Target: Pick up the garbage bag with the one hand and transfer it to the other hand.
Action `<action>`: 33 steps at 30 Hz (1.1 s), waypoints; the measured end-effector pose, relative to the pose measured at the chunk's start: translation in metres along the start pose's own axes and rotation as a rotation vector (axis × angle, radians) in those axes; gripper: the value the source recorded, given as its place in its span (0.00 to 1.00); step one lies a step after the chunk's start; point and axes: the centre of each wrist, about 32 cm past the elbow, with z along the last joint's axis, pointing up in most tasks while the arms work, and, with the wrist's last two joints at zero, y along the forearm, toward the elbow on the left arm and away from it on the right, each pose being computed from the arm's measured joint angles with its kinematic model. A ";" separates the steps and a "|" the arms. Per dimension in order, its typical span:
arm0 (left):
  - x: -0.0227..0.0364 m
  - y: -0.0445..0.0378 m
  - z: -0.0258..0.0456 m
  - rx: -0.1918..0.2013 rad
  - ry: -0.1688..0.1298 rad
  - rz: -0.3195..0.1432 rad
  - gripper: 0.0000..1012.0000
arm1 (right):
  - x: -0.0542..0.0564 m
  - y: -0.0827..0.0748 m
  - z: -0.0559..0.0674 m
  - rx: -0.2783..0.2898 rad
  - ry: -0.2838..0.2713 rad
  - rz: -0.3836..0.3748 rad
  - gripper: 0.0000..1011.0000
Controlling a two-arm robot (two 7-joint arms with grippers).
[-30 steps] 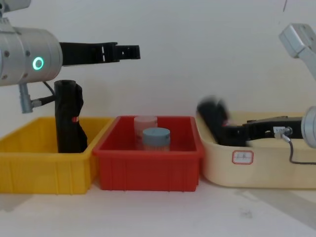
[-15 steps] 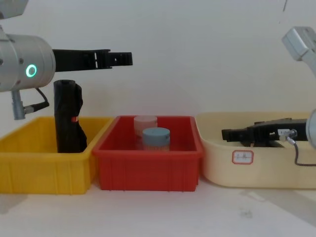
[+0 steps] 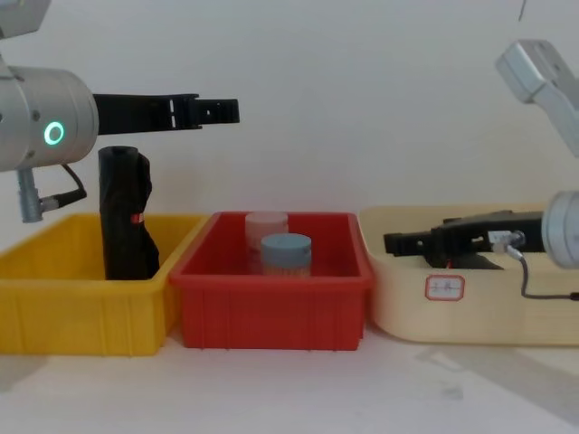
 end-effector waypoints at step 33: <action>0.0005 0.0005 -0.0005 0.001 -0.002 0.003 0.99 | -0.057 0.021 0.053 -0.022 -0.012 0.139 0.99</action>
